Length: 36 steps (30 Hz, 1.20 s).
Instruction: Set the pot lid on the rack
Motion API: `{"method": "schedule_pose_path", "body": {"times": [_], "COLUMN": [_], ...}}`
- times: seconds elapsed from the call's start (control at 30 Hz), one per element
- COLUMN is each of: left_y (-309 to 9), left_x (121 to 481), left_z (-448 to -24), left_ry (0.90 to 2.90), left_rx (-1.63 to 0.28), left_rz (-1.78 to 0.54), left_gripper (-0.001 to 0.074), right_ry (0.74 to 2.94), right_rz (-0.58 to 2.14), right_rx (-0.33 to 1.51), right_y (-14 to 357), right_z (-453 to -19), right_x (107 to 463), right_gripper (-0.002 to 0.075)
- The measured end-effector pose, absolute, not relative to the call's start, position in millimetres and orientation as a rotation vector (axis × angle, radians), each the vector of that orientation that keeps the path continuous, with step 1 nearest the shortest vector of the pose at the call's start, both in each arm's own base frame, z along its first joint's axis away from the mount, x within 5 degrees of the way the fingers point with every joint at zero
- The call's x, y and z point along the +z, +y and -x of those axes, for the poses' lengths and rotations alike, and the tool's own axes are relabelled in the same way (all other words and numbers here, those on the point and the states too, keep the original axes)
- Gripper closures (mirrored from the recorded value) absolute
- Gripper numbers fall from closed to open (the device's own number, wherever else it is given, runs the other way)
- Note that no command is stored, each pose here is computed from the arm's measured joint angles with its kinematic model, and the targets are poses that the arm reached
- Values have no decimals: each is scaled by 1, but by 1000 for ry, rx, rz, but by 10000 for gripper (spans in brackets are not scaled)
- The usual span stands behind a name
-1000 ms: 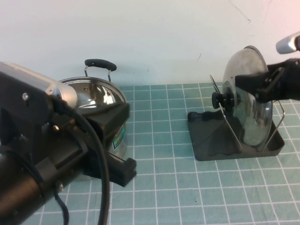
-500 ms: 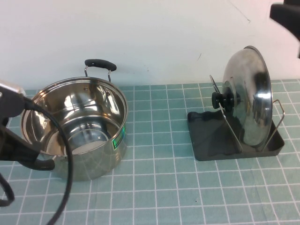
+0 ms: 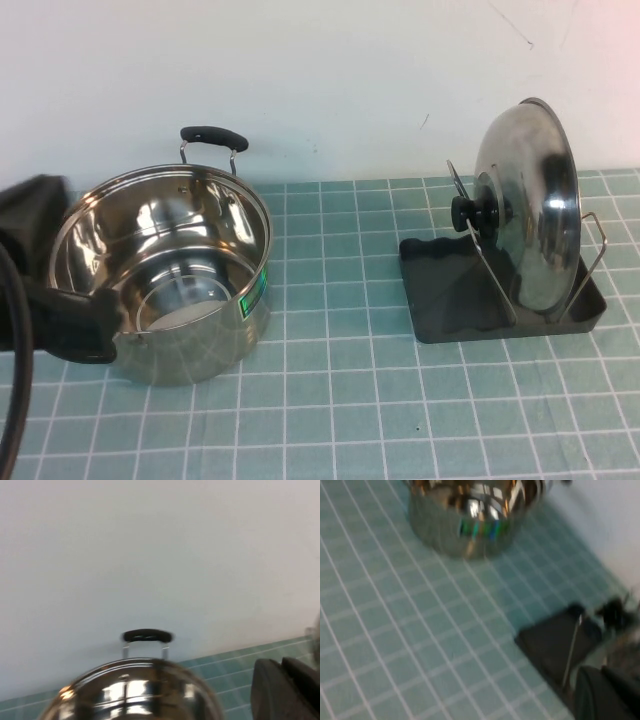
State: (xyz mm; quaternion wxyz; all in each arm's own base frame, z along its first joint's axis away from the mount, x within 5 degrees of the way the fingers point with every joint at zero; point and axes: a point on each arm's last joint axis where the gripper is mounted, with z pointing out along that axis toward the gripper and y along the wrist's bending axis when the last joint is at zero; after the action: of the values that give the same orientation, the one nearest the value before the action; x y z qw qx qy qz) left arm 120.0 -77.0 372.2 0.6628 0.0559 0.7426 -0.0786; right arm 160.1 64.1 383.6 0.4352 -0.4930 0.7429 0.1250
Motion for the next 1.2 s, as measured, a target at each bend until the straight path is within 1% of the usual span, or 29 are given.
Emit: {"method": "schedule_pose_path", "body": {"times": [0.07, 0.2, 0.3, 0.4, 0.47, 0.57, 0.8, 0.97, 1.1, 1.2], "left_y": [-85, -99, -107, -117, -123, -129, -130, -130, -129, -128], "left_x": [374, 377, 378, 378, 375, 364, 328, 308, 298, 298], "left_z": [-118, -112, -108, -101, -96, -91, -90, -89, -89, -89], "left_ry": [1663, 1638, 1616, 1593, 1578, 1579, 1666, 1717, 1740, 1741], "left_rx": [-294, -475, -586, -698, -756, -806, -773, -749, -734, -733], "left_rz": [-157, -226, -289, -378, -447, -532, -590, -622, -635, -636], "left_gripper": [736, 736, 736, 736, 736, 736, 736, 736, 736, 736], "right_ry": [2010, 2189, 2210, 2135, 2086, 2044, 1962, 2016, 2026, 2028], "right_rz": [1213, 1155, 1072, 996, 954, 907, 790, 752, 747, 746], "right_rx": [222, 4, -148, -210, -216, -178, -90, -40, -32, -27], "right_y": [53, 33, 21, 18, 18, 20, 24, 24, 24, 24], "right_z": [-152, -137, -126, -114, -105, -97, -76, -70, -70, -70], "right_x": [377, 374, 371, 364, 354, 335, 288, 255, 250, 250], "right_gripper": [718, 718, 718, 718, 718, 719, 719, 720, 723, 725]}}
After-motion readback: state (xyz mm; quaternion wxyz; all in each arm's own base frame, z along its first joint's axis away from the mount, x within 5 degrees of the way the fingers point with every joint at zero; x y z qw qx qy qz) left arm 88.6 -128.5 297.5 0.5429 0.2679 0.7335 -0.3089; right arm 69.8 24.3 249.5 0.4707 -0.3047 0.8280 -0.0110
